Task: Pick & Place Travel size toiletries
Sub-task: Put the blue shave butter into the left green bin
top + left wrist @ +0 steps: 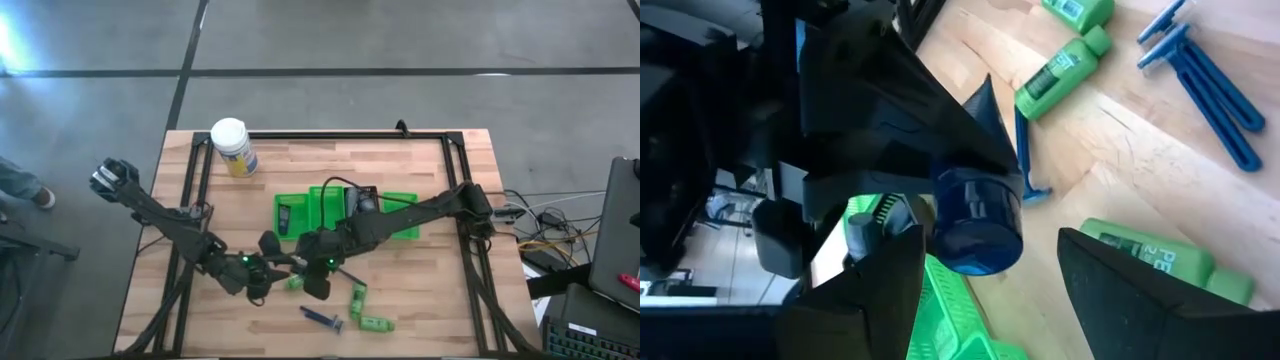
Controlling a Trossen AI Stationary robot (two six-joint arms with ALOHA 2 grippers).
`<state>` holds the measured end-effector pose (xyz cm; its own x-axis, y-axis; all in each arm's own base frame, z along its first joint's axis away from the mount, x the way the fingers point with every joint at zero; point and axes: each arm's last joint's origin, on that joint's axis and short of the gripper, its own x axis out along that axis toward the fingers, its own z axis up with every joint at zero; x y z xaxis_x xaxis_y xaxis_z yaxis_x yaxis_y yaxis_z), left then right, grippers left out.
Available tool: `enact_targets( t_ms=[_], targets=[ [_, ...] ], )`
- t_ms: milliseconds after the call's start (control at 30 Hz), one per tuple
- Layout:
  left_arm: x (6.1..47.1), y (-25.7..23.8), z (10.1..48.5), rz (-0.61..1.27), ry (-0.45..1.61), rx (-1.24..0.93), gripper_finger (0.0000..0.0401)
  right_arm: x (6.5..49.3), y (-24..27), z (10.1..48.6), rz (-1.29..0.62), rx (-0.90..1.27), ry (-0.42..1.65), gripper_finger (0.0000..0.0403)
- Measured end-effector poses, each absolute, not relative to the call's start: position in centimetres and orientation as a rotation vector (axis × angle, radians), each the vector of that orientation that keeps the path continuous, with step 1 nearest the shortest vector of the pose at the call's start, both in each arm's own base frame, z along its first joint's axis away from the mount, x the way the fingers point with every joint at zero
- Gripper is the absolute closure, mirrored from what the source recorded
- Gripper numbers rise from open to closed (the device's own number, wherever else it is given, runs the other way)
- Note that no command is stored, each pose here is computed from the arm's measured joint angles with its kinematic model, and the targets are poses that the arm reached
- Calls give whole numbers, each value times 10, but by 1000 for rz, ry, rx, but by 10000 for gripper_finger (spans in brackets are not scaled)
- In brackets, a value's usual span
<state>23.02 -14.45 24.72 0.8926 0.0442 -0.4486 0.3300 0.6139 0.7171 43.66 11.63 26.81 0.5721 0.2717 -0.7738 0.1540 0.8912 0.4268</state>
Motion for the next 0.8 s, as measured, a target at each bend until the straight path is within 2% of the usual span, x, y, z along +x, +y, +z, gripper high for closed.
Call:
enact_targets(
  t_ms=[367, 467, 633, 800],
  targets=[
    [244, -143, 242, -142, 442, 919, 176, 437, 117, 269, 88, 491, 971, 348],
    [244, -143, 241, -143, 444, 921, 204, 437, 117, 269, 88, 491, 973, 351],
    [244, -143, 241, -146, 455, 927, 281, 436, 117, 269, 91, 493, 979, 351],
    [245, -144, 246, -145, 448, 924, 281, 436, 117, 269, 91, 496, 979, 326]
  ],
)
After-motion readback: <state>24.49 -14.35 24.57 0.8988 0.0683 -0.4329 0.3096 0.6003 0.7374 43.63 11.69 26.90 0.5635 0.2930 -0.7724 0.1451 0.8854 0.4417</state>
